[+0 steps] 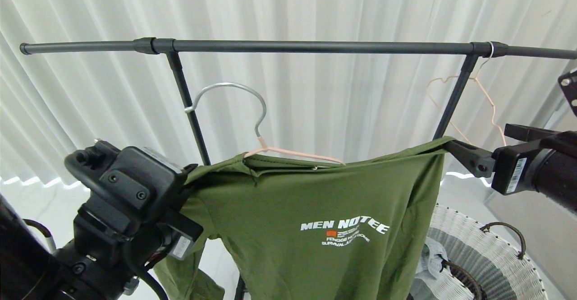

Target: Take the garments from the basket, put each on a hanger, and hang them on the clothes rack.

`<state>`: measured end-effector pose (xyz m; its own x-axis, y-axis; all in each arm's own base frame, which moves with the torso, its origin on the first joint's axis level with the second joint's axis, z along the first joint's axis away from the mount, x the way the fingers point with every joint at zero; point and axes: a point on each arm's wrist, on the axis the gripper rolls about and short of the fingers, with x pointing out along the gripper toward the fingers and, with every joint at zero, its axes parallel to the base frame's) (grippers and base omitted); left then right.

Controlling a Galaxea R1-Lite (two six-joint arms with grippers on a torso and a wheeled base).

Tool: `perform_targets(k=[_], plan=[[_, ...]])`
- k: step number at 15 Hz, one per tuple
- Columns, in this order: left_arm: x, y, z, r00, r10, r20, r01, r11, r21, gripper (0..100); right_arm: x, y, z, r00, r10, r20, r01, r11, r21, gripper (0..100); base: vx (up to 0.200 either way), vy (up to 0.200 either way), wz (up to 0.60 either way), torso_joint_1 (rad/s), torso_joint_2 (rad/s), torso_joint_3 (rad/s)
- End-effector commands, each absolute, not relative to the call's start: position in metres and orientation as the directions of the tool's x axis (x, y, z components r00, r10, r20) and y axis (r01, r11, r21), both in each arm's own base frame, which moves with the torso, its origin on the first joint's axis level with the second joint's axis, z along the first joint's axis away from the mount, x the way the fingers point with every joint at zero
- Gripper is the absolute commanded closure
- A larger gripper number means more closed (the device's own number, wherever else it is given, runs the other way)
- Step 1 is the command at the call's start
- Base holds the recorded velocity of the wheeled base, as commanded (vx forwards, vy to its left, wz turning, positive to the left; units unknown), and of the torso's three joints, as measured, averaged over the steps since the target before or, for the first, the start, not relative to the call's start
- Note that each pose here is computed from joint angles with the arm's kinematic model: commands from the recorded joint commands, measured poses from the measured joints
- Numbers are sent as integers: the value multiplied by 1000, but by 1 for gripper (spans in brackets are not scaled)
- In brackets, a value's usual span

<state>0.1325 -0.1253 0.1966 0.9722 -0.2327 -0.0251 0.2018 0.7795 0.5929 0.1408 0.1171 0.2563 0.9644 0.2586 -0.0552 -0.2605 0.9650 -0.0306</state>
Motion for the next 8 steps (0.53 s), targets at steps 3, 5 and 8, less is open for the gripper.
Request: perform_targets(k=[3,5,8], plan=[[132,-123,193,975,-221,-10,185,790,585,100,162,104,246,977,189,-103,-195,980,-50,0,0,0,0,0,0,0],[130,-120,181,976,-211,-49,197,770,607,100,160,108,257,969,240,-65,-243,970,-33,0,0,0,0,0,0,0],[143,-124,179,993,-106,-58,120,801,586,100,123,123,271,897,441,-7,-441,897,-12,0,0,0,0,0,0,0]])
